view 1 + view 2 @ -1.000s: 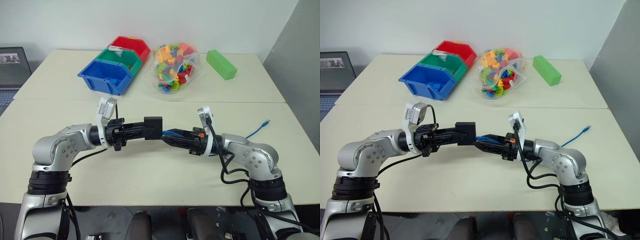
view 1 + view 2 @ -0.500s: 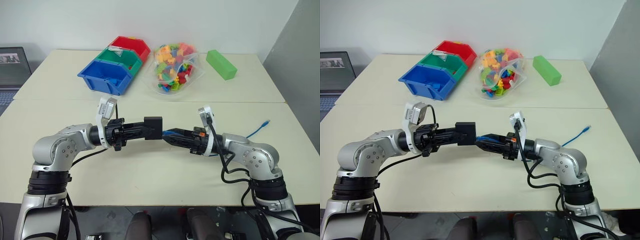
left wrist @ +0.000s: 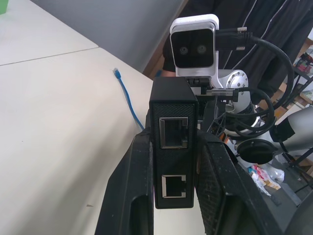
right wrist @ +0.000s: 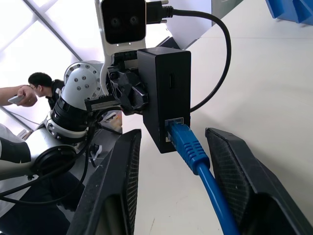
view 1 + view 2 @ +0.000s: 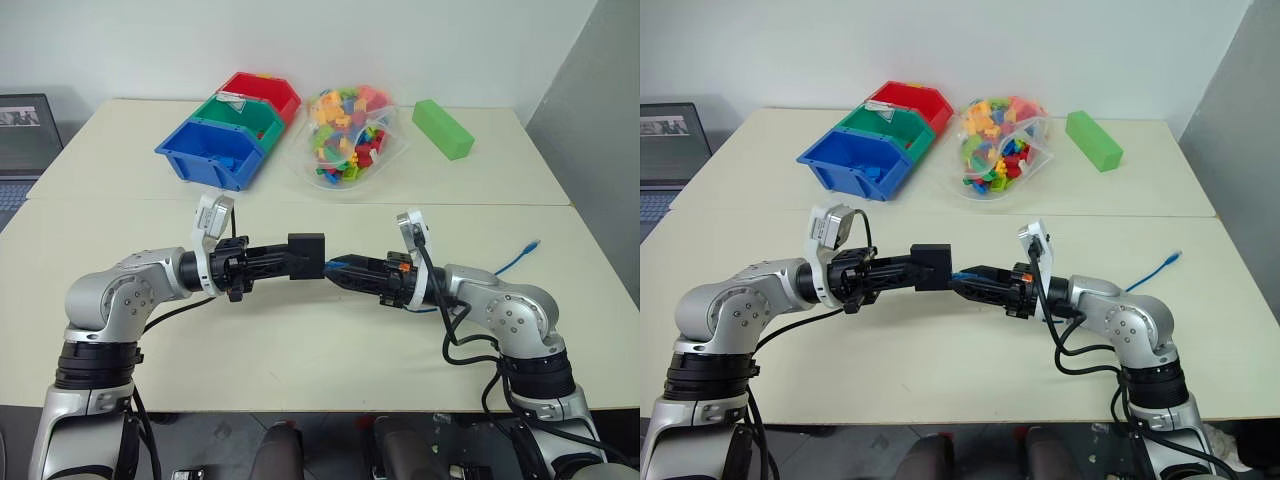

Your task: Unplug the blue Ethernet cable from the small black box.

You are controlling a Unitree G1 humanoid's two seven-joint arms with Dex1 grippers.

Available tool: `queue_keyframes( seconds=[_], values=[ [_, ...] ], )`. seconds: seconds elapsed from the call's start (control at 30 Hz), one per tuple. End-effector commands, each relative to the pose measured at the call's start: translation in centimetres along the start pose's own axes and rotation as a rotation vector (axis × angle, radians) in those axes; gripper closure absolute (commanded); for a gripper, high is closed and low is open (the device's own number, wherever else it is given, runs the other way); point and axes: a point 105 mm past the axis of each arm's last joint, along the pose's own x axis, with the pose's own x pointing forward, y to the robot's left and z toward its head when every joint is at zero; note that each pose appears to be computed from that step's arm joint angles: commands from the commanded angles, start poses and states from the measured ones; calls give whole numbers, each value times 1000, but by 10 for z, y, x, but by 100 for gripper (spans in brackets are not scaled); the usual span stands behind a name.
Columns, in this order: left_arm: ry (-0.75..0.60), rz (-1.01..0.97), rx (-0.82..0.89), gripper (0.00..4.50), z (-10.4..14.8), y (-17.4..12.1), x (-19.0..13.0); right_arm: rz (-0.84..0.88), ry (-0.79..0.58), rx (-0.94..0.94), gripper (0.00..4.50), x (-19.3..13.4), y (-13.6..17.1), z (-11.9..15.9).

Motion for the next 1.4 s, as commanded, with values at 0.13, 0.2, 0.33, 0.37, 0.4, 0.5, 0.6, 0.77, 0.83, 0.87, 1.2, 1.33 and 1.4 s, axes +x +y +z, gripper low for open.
queue_keyframes(
  seconds=[0.13, 0.2, 0.33, 0.37, 0.4, 0.5, 0.6, 0.77, 0.83, 0.87, 1.2, 1.33, 1.4],
  values=[
    [-18, -12, 35, 372, 8, -4, -1, 30, -14, -55, 372, 1, 7, 9],
    [-19, -12, 35, 372, 8, -4, -1, 31, -8, -60, 425, 1, 8, 8],
    [-18, -16, 33, 372, 8, -4, -1, 35, -7, -62, 441, 1, 9, 8],
    [-17, -17, 33, 372, 8, -4, -1, 36, -7, -61, 441, 1, 9, 8],
    [-17, -18, 32, 372, 8, -4, -1, 37, -7, -60, 441, 1, 9, 8],
    [-10, -21, 30, 372, 7, -5, -1, 42, -4, -53, 441, 0, 9, 9],
    [5, -19, 31, 372, 5, -5, -4, 34, 2, -35, 441, -4, 7, 8],
    [20, 15, 36, 372, 4, -1, -13, -16, 23, -7, 441, -22, -3, 3],
    [21, 42, 40, 372, 5, 2, -18, -48, 32, 1, 441, -31, -8, 1],
    [21, 54, 41, 372, 5, 4, -21, -64, 34, 4, 442, -35, -10, 0],
    [12, 113, 52, 372, 5, 11, -29, -636, -22, -277, 442, -62, -108, 14],
    [11, 118, 56, 372, 4, 11, -26, -821, -28, -399, 442, -63, -143, 20],
    [7, 133, 65, 372, 5, 12, -27, -832, -12, -421, 372, -62, -148, 18]
  ],
)
